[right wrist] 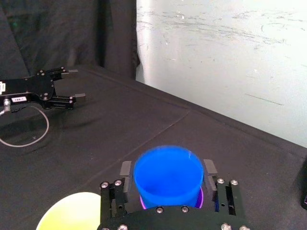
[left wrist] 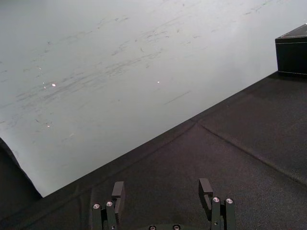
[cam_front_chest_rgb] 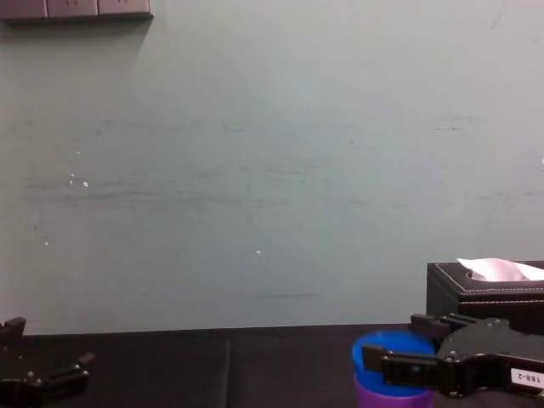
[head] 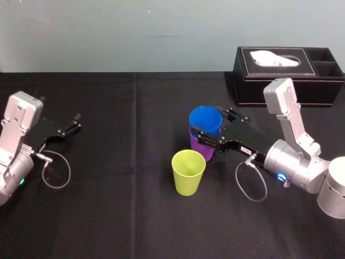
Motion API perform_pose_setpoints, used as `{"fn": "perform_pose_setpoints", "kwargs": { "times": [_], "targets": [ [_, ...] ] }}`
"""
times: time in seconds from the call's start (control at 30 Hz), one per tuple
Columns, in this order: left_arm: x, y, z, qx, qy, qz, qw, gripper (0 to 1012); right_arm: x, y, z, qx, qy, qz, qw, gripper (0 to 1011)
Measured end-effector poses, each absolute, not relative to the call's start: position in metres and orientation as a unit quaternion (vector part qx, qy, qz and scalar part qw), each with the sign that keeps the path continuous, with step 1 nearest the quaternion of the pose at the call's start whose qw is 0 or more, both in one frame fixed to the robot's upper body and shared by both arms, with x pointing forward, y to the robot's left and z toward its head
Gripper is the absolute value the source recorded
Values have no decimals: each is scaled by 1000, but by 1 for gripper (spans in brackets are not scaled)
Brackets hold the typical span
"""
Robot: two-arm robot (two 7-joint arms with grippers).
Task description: Stack the three plastic cups sequentially using one hand.
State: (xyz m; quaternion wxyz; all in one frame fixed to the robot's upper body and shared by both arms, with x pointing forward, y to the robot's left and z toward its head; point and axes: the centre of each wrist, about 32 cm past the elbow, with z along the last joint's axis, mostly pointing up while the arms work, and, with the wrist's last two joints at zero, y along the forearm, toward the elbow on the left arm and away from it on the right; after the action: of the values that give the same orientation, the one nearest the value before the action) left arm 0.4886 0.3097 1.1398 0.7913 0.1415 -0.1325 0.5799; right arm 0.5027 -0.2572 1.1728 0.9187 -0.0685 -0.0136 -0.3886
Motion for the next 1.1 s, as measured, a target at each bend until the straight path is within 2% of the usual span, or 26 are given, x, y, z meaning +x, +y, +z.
{"fn": "perform_pose_setpoints", "kwargs": {
  "times": [0.17,0.4,0.67,0.87,1.1],
  "targets": [
    [489,310,1140,141,-132,580,791,1012,503,-257,1173,-68,-13,-389,919,1003],
    [489,310,1140,141,-133,580,791,1011,502,-259,1175,-64,-14,-390,918,1000],
    [489,310,1140,141,-132,580,791,1011,487,-270,1185,-57,-22,-392,918,1000],
    [489,310,1140,141,-132,580,791,1011,464,-283,1182,-67,-18,-383,921,1000],
    [489,310,1140,141,-132,580,791,1011,428,-295,1166,-83,-9,-364,928,1000]
  ]
}}
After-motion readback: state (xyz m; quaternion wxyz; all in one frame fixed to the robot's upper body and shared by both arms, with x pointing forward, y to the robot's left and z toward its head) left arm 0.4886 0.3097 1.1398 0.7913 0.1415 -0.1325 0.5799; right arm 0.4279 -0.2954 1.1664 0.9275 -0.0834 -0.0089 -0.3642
